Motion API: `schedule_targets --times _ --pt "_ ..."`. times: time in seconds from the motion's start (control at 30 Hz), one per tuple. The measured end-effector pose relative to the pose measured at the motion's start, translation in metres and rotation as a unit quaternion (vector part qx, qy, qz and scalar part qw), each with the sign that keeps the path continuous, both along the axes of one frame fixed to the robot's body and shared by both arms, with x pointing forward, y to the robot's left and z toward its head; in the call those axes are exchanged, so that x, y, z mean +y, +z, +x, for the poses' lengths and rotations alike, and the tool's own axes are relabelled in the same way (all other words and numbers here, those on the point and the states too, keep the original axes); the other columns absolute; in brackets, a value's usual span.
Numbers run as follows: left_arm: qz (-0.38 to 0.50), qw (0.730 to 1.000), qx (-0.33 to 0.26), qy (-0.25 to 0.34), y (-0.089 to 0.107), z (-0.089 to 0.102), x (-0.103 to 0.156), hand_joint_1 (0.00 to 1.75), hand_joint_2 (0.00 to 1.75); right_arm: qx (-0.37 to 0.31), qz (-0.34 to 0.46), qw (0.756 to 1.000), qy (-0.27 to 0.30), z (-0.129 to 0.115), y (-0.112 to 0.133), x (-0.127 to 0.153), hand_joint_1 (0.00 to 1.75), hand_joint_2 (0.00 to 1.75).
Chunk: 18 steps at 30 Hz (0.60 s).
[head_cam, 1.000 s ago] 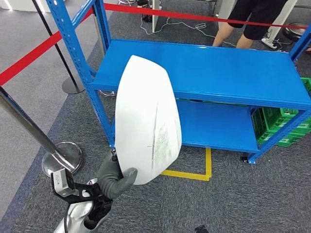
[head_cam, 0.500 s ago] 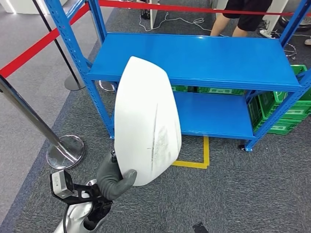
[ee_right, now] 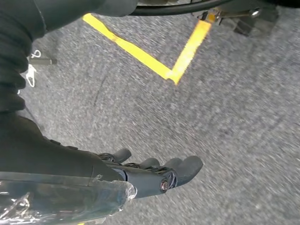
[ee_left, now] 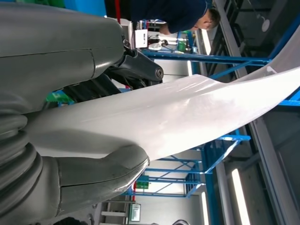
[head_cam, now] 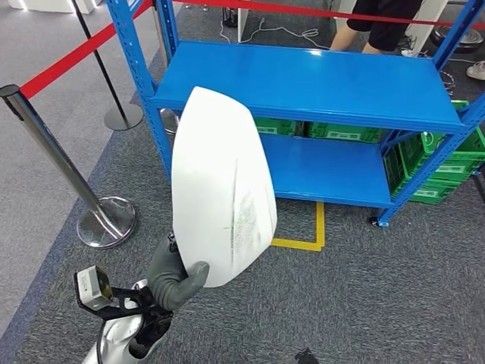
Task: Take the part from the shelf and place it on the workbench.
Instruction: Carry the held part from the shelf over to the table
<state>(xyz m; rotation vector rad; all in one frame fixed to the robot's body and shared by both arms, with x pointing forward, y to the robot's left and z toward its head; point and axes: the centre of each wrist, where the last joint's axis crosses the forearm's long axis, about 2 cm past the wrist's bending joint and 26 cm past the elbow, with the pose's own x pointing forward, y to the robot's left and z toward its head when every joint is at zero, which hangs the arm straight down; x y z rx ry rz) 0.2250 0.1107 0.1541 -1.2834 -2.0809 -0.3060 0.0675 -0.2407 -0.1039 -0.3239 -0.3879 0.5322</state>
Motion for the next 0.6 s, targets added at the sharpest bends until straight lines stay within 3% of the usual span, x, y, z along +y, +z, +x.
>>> schedule_targets --times 0.6 --pt "-0.028 0.999 0.017 0.001 0.0009 -0.0003 0.0019 1.64 1.75 0.028 0.020 0.998 -0.056 0.0015 0.0000 0.0007 0.00 1.75"
